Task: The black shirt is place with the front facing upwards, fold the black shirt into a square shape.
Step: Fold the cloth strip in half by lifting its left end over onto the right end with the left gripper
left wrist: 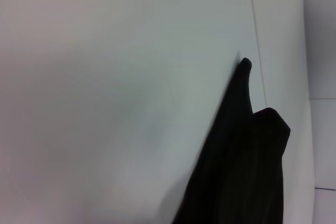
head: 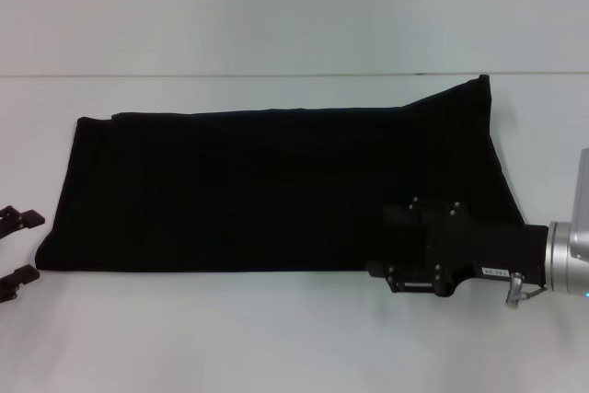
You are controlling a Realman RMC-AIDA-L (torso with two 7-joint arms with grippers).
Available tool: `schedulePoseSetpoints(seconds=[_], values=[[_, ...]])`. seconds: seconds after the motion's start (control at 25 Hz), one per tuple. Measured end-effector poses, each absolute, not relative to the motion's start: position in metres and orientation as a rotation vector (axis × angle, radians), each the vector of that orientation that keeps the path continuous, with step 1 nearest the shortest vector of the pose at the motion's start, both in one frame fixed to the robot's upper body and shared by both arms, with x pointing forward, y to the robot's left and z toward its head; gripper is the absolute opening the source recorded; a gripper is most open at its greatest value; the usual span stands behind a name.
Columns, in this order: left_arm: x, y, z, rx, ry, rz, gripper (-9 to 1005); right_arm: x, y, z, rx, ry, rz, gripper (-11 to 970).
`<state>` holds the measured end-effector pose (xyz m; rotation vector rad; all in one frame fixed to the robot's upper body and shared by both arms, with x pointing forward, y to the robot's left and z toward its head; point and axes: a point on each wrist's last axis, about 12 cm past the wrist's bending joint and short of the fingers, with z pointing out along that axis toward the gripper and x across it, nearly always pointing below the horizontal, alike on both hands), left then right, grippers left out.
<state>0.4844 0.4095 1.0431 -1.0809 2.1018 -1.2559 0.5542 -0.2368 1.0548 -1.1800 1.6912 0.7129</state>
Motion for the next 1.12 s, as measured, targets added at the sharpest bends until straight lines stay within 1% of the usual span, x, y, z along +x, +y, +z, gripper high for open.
schedulePoseSetpoints(seconds=[0.44, 1.12], values=[[0.4848, 0.4105, 1.0408, -1.096, 2.126, -1.226, 874, 0.5506, -0.2354, 1.0560, -1.191, 1.676, 0.748, 829], [0.4937, 0.4057, 1.0377, -1.109, 2.128, -1.208, 872, 0.5477, -0.2322, 1.0558, -1.222, 1.669, 0.774, 826]])
